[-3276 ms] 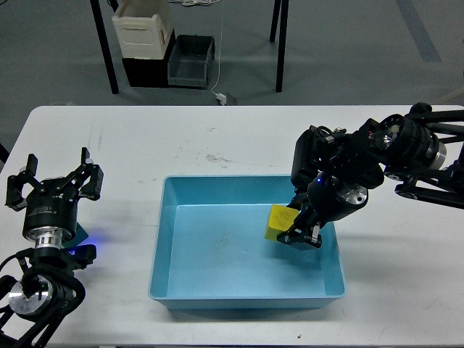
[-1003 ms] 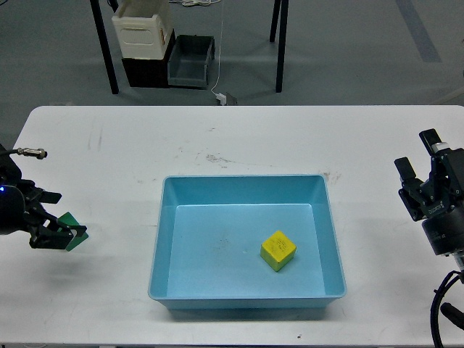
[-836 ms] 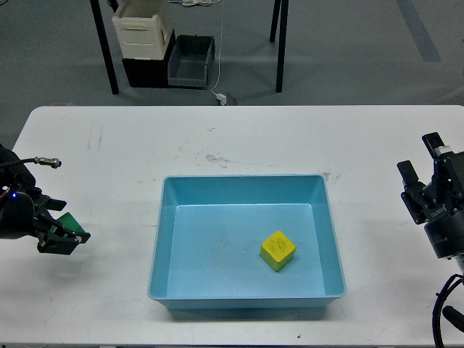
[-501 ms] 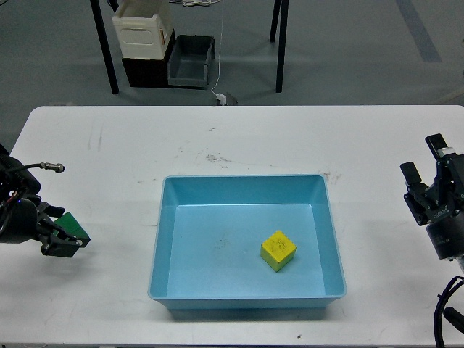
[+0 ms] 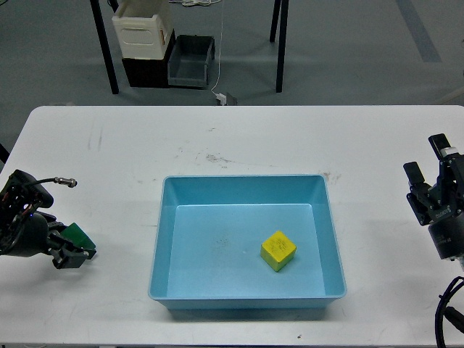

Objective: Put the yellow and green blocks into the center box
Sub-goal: 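Reach the left gripper to the green cube and grasp it, then lift the green cube and lower it into the tray beside the yellow cube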

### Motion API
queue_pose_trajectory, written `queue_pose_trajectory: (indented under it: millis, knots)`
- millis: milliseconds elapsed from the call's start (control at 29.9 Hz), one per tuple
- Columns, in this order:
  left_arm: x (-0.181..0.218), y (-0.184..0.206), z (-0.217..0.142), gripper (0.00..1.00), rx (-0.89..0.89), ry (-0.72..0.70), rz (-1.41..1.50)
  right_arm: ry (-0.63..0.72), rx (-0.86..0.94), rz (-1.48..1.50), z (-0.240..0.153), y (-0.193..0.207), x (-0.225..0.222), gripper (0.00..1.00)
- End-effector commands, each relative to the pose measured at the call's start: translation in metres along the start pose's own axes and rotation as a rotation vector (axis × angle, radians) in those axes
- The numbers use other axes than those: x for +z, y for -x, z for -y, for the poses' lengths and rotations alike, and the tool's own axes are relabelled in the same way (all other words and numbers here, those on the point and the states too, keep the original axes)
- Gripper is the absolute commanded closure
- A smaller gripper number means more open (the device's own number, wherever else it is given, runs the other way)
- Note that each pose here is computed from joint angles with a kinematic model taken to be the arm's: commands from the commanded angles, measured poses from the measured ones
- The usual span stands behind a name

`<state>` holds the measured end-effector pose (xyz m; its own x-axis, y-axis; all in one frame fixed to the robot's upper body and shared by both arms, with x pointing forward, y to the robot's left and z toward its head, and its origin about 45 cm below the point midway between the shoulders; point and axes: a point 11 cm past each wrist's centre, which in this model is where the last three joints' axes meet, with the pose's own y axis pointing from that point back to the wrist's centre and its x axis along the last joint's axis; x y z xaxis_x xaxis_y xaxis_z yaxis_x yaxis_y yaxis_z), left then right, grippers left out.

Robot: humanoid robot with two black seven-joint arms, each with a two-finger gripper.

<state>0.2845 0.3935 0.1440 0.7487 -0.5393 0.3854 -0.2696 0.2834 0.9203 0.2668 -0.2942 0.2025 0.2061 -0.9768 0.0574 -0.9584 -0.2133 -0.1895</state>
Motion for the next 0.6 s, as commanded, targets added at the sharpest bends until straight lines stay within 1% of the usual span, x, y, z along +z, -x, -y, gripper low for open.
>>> queue_pose_trajectory:
  millis: [0,100,167,267,334,435,501,568]
  knots:
    - [-0.002,0.003,0.000,0.58,-0.008,-0.005,-0.004,0.002,0.004,0.000,-0.001,0.000,0.001,0.01]
    - [-0.003,0.003,0.000,0.70,-0.008,-0.009,-0.006,0.003,0.003,0.001,-0.001,0.000,0.001,0.01]
    - [-0.005,0.000,-0.002,0.77,0.002,-0.013,-0.002,0.003,0.003,0.001,-0.001,0.000,0.001,0.01]
    - [-0.011,-0.017,-0.011,0.81,0.075,-0.036,0.041,0.007,0.007,0.000,-0.002,0.000,0.002,0.01]
    - [-0.016,-0.039,-0.020,0.82,0.140,-0.057,0.082,0.008,0.007,0.001,-0.002,0.000,0.002,0.01]
    - [-0.023,-0.080,-0.049,0.82,0.252,-0.070,0.074,0.008,0.016,-0.004,-0.003,-0.002,0.002,0.01]
    - [-0.022,-0.107,-0.072,0.82,0.347,-0.039,0.025,0.020,0.028,-0.004,-0.007,-0.002,0.005,0.01]
    - [-0.008,-0.136,-0.094,0.82,0.440,0.017,0.015,0.029,0.034,-0.006,-0.010,-0.003,0.007,0.01]
